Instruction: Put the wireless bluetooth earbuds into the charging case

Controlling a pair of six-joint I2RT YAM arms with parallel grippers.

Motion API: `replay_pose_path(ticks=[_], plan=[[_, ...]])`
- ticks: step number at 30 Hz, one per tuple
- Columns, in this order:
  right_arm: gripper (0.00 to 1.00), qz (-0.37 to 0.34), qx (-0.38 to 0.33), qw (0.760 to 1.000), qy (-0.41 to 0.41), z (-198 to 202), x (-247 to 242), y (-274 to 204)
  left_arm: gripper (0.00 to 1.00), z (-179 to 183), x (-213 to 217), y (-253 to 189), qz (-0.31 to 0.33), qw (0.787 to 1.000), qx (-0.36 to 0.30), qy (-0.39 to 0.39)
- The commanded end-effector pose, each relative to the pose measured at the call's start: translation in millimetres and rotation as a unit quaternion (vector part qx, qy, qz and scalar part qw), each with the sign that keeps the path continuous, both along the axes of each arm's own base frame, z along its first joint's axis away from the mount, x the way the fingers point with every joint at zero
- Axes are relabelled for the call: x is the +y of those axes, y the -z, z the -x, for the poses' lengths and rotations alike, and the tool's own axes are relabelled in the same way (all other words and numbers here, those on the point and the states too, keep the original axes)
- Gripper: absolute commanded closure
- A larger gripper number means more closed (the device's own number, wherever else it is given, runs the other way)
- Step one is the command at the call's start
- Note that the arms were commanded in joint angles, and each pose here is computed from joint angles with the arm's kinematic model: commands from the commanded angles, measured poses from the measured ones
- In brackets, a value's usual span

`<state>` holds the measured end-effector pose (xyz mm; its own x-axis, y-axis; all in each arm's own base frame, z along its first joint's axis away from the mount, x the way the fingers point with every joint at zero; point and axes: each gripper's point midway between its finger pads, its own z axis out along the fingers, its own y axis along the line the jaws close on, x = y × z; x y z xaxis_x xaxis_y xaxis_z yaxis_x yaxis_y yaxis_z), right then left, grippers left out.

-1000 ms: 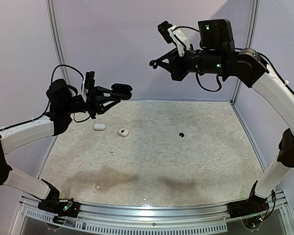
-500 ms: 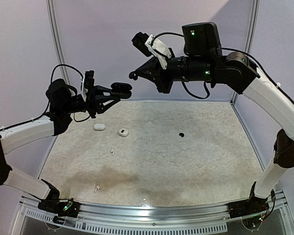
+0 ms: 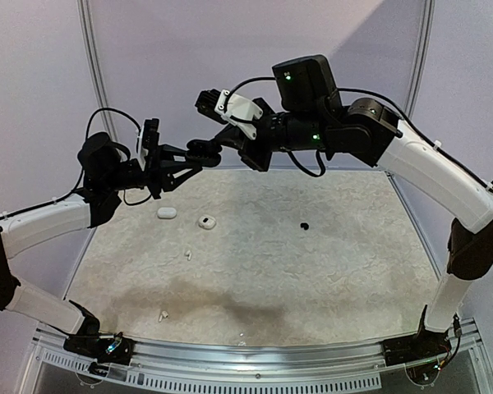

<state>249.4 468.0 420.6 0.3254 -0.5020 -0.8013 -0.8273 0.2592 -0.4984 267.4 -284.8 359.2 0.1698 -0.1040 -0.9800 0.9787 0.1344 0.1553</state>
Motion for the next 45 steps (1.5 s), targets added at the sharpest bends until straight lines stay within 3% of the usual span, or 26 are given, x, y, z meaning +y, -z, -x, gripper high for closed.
replay_pose_path(ticks=[1, 17, 25, 45], plan=[[1.00, 0.011, -0.013, 1.000, 0.009, -5.6, 5.4, 9.2, 1.00, 0.2, -2.8, 10.6, -0.006, 1.000, 0.017, 0.004], [1.00, -0.027, -0.001, 1.000, 0.009, -2.9, 7.4, -5.2, 1.00, -0.2, -0.9, 10.1, -0.002, 0.996, -0.082, -0.023], [1.00, -0.094, 0.012, 0.995, 0.021, 1.5, -3.3, -42.1, 1.00, -2.6, -1.7, 20.8, 0.002, 0.996, -0.078, -0.041], [1.00, -0.125, 0.050, 0.990, 0.032, 15.2, -5.3, -51.8, 1.00, 14.5, -7.4, 24.6, 0.020, 0.995, -0.089, -0.039]])
